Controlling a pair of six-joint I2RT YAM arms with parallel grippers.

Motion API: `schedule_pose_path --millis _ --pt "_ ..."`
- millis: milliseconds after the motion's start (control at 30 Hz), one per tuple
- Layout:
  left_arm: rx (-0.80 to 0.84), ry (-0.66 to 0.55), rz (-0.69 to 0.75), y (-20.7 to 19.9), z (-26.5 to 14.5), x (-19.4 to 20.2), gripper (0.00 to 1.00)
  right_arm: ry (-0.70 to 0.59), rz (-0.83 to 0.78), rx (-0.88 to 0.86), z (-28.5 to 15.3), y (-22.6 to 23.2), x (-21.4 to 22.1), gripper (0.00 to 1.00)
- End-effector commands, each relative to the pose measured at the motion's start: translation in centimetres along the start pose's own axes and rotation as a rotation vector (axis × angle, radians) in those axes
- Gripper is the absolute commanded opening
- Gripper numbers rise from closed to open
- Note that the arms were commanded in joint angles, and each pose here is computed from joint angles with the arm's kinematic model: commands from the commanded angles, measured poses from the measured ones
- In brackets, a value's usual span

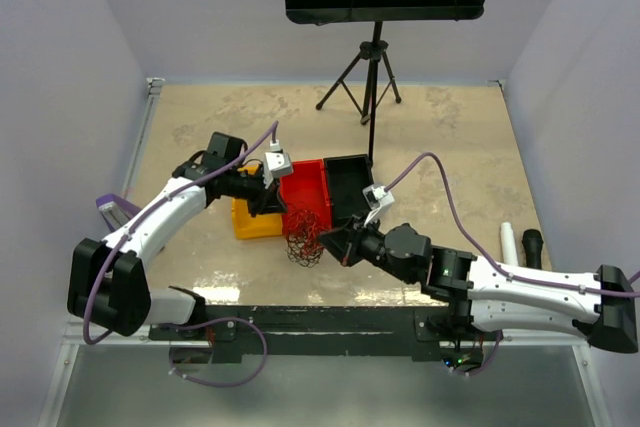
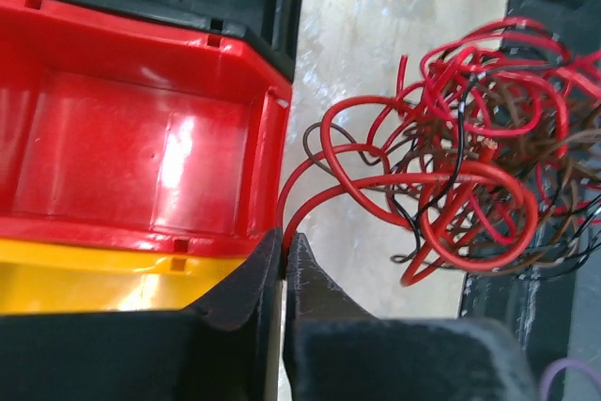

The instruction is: Untangle the cables

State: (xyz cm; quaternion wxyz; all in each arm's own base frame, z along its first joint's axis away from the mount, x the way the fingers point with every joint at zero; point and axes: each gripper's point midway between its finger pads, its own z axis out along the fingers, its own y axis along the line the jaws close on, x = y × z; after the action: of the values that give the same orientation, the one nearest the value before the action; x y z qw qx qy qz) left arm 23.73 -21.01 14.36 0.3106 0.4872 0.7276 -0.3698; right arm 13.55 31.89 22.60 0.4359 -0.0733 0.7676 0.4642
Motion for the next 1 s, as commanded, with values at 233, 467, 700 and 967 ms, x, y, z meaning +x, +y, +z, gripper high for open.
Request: schedule_pose_path --millis 233,467,700,967 --pt "-0.17 -0.048 0.112 0.0 -4.8 -6.2 0.0 0.178 0.047 0.184 -0.7 -6.2 7.0 0.0" --pt "-0.259 -0.13 0.197 -2.0 -9.4 -11.9 0.0 0.301 0.043 0.359 -1.2 -10.1 11.9 0.0" --pt "-0.326 -0.199 0.21 -3.9 -13.5 -16.9 0.0 0.365 0.039 0.466 -1.6 -11.0 14.5 0.0" --pt "-0.684 -0.382 0.222 -3.5 -22.1 -24.4 0.0 0.379 0.088 0.527 -3.1 -10.8 16.1 0.0"
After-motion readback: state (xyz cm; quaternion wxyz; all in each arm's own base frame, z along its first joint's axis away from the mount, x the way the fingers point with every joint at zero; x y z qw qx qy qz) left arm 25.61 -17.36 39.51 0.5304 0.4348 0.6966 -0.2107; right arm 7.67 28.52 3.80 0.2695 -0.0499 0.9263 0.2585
